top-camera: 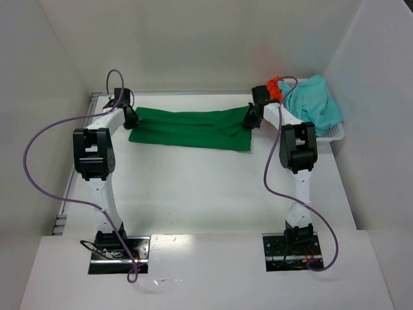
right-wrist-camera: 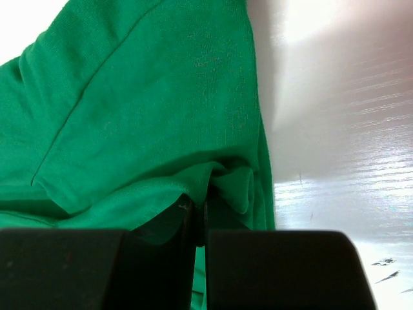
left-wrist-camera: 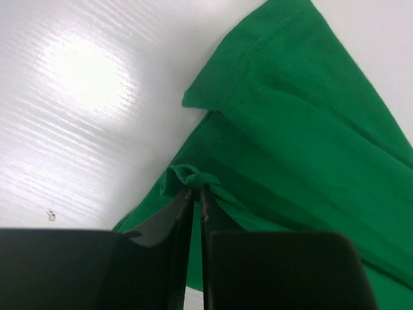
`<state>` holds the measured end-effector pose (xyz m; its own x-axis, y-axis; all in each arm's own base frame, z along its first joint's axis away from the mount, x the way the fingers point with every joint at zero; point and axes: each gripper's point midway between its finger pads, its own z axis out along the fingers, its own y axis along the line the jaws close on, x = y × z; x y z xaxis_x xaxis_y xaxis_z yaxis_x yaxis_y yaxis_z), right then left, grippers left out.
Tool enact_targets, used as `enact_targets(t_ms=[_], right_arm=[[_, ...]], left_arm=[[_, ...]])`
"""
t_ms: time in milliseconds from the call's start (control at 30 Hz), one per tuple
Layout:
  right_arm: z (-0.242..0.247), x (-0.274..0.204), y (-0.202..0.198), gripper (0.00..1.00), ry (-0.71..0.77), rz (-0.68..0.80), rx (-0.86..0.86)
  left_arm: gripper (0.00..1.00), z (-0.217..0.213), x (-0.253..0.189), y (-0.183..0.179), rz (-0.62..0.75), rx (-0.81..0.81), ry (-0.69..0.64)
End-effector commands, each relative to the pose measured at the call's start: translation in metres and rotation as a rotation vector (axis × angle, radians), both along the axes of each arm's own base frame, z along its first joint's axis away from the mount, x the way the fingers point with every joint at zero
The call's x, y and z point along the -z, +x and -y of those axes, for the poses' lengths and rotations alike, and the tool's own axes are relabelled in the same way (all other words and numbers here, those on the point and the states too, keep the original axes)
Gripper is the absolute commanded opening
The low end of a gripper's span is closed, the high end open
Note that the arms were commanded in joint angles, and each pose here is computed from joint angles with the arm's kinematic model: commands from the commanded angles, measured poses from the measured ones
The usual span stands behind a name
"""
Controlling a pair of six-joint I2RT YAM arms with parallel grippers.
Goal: Fold and stack the t-shirts
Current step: Fold the other side of the tshirt into a rectangle
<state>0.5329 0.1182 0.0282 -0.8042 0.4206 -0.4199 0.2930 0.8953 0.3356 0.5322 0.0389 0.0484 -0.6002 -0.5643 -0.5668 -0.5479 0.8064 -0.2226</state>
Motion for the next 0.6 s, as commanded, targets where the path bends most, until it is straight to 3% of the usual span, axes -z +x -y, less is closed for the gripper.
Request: enact_targets(t_ms=[0, 100, 267, 467, 567], right_arm=[[0.006, -0.01, 0.014, 0.07, -0.013, 0.039, 0.005], [0.006, -0.008, 0.015, 0.07, -0.018, 0.04, -0.002], [0.005, -0.018, 0.025, 0.09, -0.025, 0.075, -0.019], [0.005, -0.03, 0.04, 0.12, -0.044, 0.116, -0.053], [0.004, -0.038, 0.047, 0.22, -0.048, 0.131, -0.061]], left_arm=[[0.15, -0.015, -0.018, 0.02, 0.066, -0.011, 0.031], [0.25, -0.019, -0.016, 0.022, 0.069, -0.024, 0.013], [0.57, -0.023, -0.014, 0.022, 0.076, -0.037, -0.033], [0.75, -0.026, -0.035, 0.027, 0.136, 0.0, -0.053], [0.83, -0.017, -0.044, 0.021, 0.152, 0.042, -0.078]])
